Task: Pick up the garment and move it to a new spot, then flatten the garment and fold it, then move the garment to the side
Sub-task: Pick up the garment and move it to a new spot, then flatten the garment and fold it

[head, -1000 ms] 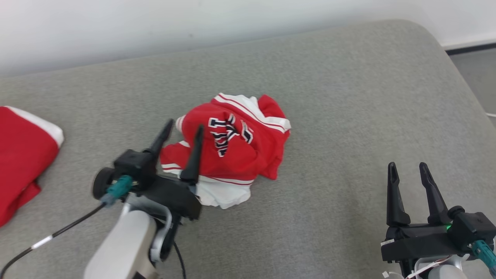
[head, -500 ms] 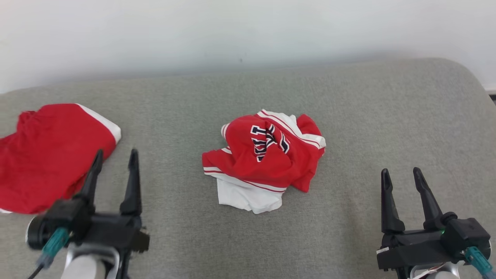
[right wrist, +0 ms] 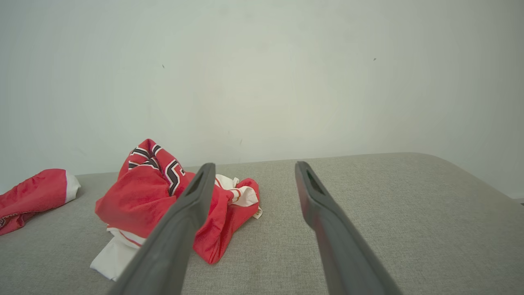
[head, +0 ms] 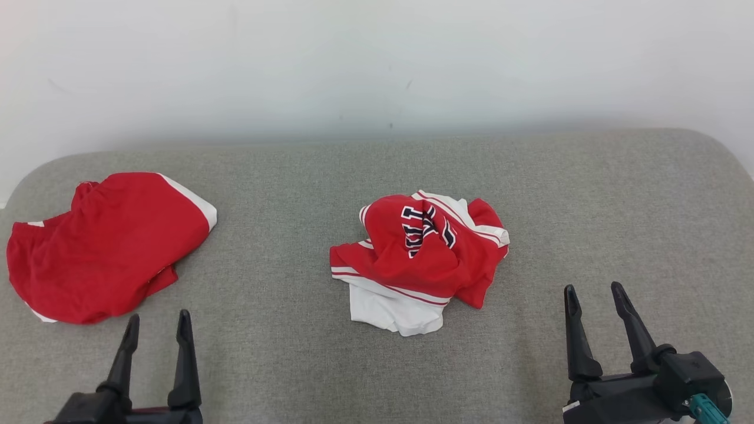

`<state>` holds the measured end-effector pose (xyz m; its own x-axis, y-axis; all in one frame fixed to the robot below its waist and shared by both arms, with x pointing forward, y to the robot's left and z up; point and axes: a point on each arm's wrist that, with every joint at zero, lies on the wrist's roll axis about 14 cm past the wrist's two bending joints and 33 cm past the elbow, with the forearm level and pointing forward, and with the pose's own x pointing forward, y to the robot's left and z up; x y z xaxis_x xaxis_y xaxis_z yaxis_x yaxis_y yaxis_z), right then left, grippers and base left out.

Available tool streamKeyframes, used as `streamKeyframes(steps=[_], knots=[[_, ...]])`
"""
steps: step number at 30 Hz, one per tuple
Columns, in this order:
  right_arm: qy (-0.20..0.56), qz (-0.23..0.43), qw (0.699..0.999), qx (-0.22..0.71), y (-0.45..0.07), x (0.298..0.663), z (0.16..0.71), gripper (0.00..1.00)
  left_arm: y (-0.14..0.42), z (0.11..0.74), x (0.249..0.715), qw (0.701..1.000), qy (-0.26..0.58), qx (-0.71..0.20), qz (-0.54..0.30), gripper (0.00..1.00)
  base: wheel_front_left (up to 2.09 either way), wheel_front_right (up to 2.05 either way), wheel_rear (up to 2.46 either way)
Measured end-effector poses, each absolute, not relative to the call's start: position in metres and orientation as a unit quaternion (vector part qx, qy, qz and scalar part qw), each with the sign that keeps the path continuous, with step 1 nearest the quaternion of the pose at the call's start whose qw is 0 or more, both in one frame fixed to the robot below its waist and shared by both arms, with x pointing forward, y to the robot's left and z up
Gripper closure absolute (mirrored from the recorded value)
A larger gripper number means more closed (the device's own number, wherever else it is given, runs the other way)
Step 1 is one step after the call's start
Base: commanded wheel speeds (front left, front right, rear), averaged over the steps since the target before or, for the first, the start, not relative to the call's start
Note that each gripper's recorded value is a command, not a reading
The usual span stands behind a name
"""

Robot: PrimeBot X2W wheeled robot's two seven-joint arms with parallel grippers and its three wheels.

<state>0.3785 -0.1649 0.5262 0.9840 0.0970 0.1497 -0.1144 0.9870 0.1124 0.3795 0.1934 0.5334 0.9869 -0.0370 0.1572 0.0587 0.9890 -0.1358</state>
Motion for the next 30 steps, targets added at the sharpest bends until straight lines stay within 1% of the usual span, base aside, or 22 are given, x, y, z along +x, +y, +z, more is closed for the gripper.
streamKeyframes(steps=[8,30], knots=[[-0.062,0.056,0.995,0.061,-0.162,0.373,0.520,0.00,0.189,0.519,0.373,0.996,-0.058,-0.057,-0.035,0.00,0.00,0.00,0.00],[-0.050,0.060,0.995,0.062,-0.159,0.369,0.513,0.00,0.198,0.518,0.371,0.997,-0.060,-0.051,-0.019,0.00,0.00,0.00,0.00]])
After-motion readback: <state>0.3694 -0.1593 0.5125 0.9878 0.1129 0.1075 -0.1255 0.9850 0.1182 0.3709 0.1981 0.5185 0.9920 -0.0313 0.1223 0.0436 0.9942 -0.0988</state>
